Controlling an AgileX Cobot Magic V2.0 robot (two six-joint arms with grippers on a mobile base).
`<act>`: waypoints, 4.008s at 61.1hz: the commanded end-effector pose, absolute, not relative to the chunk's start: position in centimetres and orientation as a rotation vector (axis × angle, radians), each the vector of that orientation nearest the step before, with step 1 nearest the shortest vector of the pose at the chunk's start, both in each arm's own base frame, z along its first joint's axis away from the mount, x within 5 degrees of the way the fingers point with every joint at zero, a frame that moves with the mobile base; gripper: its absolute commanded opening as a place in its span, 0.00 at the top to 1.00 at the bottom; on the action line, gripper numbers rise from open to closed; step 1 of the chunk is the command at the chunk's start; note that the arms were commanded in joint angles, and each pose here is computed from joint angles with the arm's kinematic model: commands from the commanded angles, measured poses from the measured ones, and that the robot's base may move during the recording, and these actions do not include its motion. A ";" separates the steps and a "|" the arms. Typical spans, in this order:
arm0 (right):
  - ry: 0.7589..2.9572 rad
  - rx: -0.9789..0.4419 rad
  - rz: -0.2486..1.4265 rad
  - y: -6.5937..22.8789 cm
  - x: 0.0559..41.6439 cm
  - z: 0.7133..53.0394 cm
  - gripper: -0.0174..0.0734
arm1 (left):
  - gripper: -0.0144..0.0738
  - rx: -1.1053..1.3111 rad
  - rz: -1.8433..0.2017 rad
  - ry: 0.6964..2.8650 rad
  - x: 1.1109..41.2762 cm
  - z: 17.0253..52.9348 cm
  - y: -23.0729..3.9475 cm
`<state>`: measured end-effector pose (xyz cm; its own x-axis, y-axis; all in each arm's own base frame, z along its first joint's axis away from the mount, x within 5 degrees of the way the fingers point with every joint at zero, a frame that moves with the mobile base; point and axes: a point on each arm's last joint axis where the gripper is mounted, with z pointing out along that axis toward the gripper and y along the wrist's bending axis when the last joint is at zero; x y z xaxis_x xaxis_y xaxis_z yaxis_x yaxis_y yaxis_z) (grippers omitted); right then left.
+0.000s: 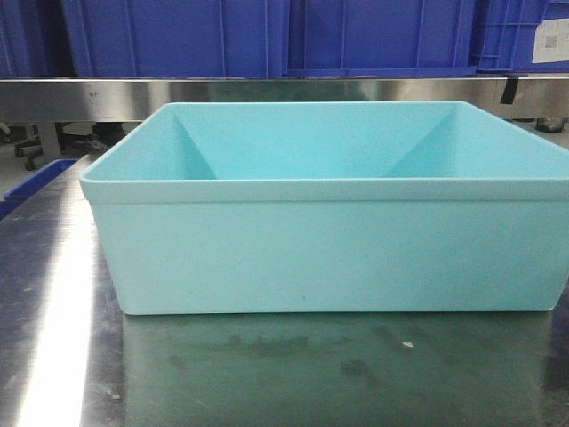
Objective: Pick red cube and place on left shelf
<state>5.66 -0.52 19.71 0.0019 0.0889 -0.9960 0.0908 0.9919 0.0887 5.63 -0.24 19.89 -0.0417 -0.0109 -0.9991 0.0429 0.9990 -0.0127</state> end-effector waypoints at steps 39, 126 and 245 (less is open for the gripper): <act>1.414 0.035 -0.052 -0.4 6.0 36.9 0.76 | 0.72 0.020 -0.050 1.533 5.6 20.0 -0.2; 2.526 -0.253 0.385 16.6 29.3 31.2 0.16 | 0.72 0.020 -0.050 1.533 5.6 20.0 -0.2; 2.537 -0.014 0.194 15.7 33.8 32.2 0.60 | 0.72 0.020 -0.050 1.533 5.6 20.0 -0.2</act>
